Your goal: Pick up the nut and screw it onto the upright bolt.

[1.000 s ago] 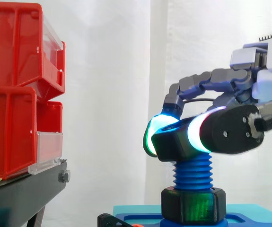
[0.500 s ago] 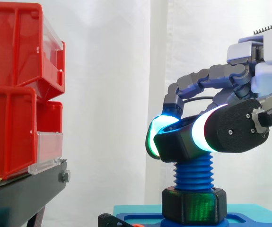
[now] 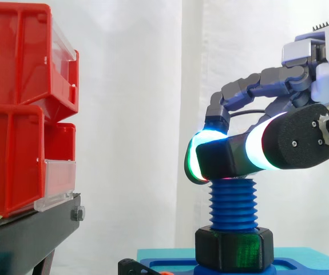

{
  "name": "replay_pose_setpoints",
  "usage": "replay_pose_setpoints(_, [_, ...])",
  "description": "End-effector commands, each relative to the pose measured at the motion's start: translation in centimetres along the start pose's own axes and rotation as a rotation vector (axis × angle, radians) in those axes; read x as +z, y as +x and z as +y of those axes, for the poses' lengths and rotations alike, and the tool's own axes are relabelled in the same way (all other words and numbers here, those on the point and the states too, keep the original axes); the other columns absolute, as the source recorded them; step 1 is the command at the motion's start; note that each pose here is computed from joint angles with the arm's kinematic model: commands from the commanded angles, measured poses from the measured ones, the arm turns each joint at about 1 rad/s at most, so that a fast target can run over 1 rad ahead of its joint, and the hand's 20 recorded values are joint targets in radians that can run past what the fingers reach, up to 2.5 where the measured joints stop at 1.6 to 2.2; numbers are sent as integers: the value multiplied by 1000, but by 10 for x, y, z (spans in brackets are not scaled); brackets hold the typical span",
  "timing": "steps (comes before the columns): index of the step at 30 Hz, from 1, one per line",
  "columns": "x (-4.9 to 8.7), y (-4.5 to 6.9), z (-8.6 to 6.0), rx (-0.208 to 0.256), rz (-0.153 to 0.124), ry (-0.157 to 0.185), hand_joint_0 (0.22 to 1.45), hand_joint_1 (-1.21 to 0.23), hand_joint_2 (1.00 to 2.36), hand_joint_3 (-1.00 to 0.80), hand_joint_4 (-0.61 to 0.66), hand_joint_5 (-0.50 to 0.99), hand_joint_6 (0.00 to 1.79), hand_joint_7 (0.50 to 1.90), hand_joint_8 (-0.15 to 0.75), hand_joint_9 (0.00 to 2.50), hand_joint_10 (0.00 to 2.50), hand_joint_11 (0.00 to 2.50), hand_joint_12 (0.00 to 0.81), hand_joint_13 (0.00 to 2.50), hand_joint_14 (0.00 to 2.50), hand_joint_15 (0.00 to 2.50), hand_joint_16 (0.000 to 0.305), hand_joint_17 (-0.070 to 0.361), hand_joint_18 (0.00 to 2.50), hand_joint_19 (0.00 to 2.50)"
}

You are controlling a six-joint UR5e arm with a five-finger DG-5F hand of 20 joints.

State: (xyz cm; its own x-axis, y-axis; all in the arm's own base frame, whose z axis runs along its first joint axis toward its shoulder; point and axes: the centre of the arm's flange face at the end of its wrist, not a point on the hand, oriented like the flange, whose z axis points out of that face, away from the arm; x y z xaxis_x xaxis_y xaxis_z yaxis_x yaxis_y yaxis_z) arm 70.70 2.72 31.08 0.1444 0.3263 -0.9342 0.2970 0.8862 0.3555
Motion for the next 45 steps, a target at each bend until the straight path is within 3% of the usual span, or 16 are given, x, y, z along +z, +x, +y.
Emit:
replay_pose_setpoints(1, [-1, 0, -1, 13, 4, 4, 557, -660, 1000, -500, 203, -134, 500, 1255, 276, 779, 8, 267, 313, 608, 1, 79, 39, 88, 574, 254])
replay_pose_setpoints(15, [1, 0, -4, 22, 1, 13, 557, -660, 1000, -500, 203, -134, 500, 1254, 276, 778, 8, 263, 314, 606, 4, 84, 39, 88, 576, 250])
replay_pose_setpoints(23, [6, -4, -7, 34, -25, 8, 557, -660, 1000, -500, 203, -133, 500, 1254, 277, 781, 8, 268, 311, 608, 3, 79, 39, 88, 574, 246])
replay_pose_setpoints(36, [6, -3, -8, 32, -23, 11, 557, -660, 1000, -500, 203, -133, 500, 1255, 276, 783, 7, 261, 312, 604, 3, 81, 39, 88, 570, 255])
replay_pose_setpoints(40, [2, 8, -15, 18, -9, 18, 557, -660, 1000, -500, 203, -133, 501, 1259, 276, 783, 8, 266, 311, 602, 3, 81, 39, 88, 569, 248])
replay_pose_setpoints(45, [5, 6, -10, 52, -51, -1, 558, -660, 1000, -500, 201, -133, 500, 1256, 277, 782, 8, 264, 310, 602, 3, 84, 39, 88, 568, 255])
